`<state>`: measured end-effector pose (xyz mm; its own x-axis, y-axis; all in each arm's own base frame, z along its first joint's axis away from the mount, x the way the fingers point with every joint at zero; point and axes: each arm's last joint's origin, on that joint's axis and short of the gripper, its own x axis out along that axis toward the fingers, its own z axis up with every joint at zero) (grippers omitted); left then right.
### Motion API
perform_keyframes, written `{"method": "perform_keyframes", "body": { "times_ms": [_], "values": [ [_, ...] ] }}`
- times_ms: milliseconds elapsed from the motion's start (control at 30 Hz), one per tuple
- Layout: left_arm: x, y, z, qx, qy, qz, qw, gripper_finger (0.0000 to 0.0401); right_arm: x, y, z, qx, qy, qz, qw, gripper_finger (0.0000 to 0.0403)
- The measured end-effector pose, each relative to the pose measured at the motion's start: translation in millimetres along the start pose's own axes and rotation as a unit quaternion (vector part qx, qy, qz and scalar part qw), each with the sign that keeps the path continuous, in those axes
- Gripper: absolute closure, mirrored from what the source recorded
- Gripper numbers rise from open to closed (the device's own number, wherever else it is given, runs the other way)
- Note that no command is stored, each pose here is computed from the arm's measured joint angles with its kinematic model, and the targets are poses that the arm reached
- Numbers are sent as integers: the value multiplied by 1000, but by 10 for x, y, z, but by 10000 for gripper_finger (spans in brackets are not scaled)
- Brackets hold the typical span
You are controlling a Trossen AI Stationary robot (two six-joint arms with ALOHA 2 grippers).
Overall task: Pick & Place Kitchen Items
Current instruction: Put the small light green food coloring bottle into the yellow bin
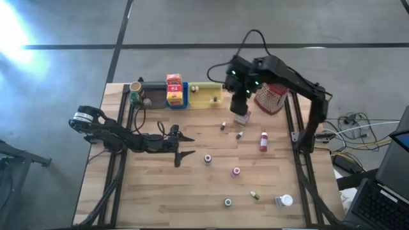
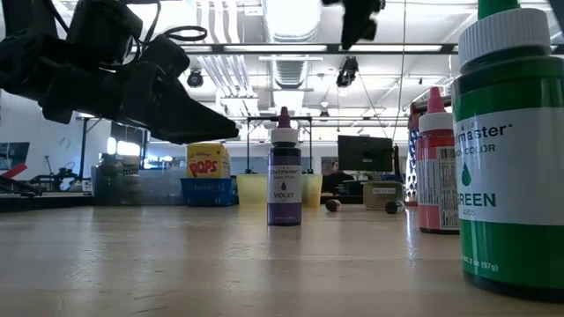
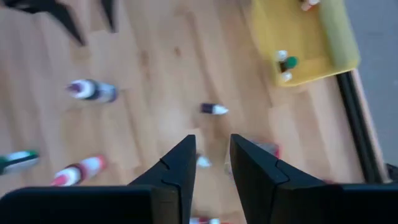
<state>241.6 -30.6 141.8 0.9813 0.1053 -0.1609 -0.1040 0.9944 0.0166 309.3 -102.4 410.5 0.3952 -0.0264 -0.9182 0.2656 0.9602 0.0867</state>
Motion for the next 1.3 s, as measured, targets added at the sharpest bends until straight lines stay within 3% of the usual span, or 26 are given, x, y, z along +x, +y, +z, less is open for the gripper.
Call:
{"method": "perform_keyframes", "body": {
  "times_ms": [400, 833, 1300],
  "values": [
    [0, 0, 0, 0, 0, 0, 1000, 151, -196, 711, -745, 30, 10, -35, 999, 326],
    [0, 0, 0, 0, 0, 0, 1000, 151, 172, 1363, -1483, 59, 15, 9, 998, 284],
    [0, 1, 0, 0, 0, 0, 1000, 151, 686, 1947, -1952, 147, 58, 10, 987, 258]
  ]
}}
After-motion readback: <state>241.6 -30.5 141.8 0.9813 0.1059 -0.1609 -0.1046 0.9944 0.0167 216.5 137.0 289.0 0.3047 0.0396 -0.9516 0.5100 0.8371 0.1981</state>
